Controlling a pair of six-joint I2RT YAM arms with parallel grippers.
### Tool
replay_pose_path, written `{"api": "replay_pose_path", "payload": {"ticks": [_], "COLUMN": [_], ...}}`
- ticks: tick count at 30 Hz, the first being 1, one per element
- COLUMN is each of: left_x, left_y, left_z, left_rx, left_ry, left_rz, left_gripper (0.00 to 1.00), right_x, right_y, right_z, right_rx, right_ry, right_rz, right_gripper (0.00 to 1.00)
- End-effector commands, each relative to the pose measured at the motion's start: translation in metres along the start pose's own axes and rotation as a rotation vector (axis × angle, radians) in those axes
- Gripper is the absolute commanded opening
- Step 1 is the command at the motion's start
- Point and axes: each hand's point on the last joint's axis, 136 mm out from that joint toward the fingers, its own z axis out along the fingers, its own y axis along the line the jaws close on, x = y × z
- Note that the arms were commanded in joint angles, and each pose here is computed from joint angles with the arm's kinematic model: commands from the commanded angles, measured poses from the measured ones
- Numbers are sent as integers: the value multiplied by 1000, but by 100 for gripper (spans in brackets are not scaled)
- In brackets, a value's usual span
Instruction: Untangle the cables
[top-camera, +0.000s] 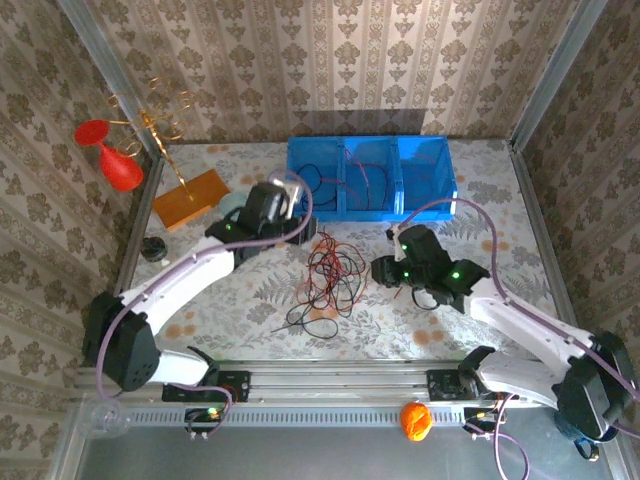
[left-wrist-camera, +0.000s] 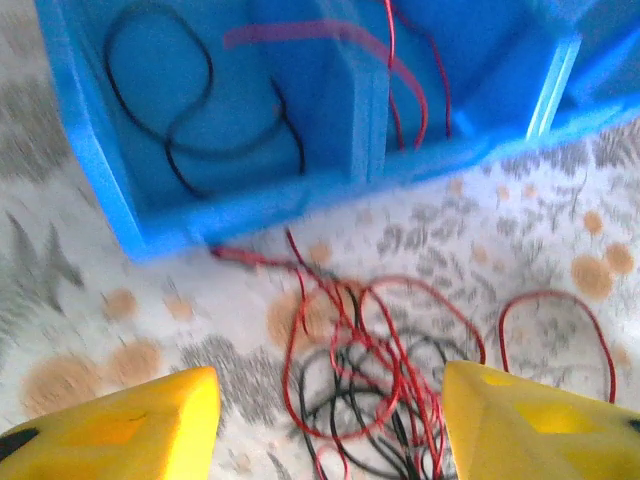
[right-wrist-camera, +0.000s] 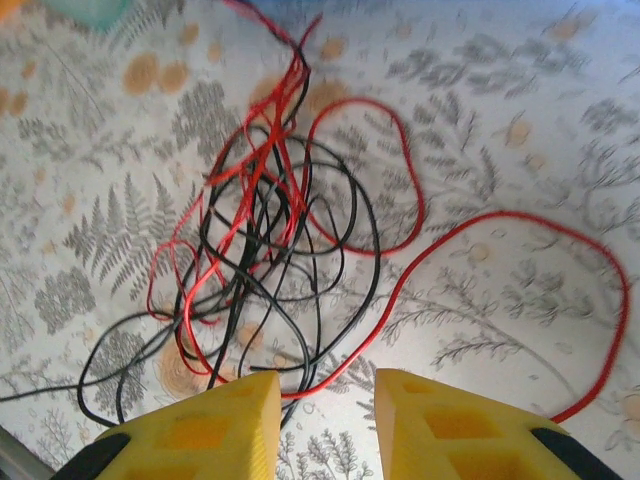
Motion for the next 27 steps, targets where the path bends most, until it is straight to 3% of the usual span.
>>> {"api": "replay_pose_path", "payload": {"ticks": [1,6,9,18,25,27], "left_x": [41,101,127,138,131,128], "left_y": [-7,2,13,9,8,7], "left_z": [6,13,15,16,14,12], "left_rx": [50,88,53,76,67,68], "left_ry": [13,66,123,135,136,136], "left_rz": [-85,-176,-180,-185,-171,-171], "left_gripper": [61,61,61,61,61,61], "right_x": [-2,9,17,25,17,10], "right_y": [22,42,47,41,46,50], "right_z": [13,44,67,113,99,84], "right_rx": [-53,-52,-54,-3,-18,-22], "right_ry": [27,89,165,272,220,180], "right_rz": [27,-41,-134,-281,-290,-303], "right_gripper": [32,42,42,42,4,0]}}
